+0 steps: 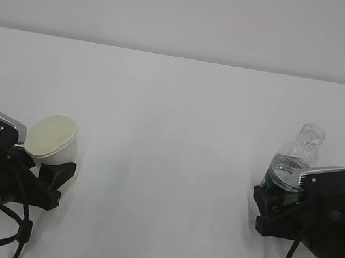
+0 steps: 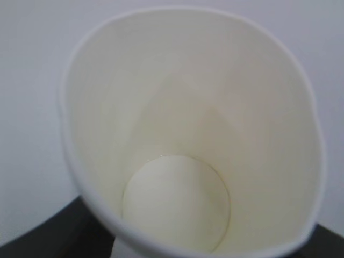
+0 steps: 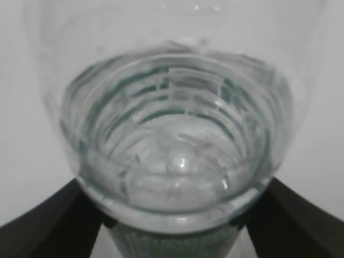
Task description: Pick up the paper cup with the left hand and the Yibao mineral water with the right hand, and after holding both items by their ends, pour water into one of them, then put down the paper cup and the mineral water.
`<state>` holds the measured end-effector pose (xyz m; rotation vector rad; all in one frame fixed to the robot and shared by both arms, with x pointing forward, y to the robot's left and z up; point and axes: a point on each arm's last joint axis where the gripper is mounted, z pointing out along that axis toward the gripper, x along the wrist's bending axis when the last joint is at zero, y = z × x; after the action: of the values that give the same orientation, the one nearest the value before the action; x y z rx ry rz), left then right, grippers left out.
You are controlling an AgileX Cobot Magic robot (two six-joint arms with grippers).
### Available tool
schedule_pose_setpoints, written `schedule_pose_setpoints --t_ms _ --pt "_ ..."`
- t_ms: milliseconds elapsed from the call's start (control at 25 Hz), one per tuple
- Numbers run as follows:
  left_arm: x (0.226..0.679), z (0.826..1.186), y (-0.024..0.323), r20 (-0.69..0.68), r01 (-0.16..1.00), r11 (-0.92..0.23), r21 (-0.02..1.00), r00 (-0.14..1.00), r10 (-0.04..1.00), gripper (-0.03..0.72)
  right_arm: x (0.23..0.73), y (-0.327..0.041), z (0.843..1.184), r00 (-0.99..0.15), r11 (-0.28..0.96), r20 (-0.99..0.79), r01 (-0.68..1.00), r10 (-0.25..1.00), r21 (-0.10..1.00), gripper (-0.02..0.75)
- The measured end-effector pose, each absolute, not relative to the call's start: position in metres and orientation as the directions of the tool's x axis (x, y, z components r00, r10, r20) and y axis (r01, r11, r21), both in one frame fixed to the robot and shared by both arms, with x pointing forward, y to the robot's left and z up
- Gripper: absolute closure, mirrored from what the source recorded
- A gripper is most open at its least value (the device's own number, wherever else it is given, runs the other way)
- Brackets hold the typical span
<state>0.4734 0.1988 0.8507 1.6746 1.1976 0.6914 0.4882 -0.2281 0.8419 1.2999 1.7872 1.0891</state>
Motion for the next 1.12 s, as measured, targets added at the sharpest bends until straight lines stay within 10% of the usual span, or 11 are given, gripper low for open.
schedule_pose_setpoints --t_ms 1120 --pt "0.455 0.885 0.170 -0.135 0.320 -0.126 0.939 0.680 0.721 0.267 0.471 -0.218 0.877 -0.444 0.205 -0.055 0.297 0.894 0.933 0.266"
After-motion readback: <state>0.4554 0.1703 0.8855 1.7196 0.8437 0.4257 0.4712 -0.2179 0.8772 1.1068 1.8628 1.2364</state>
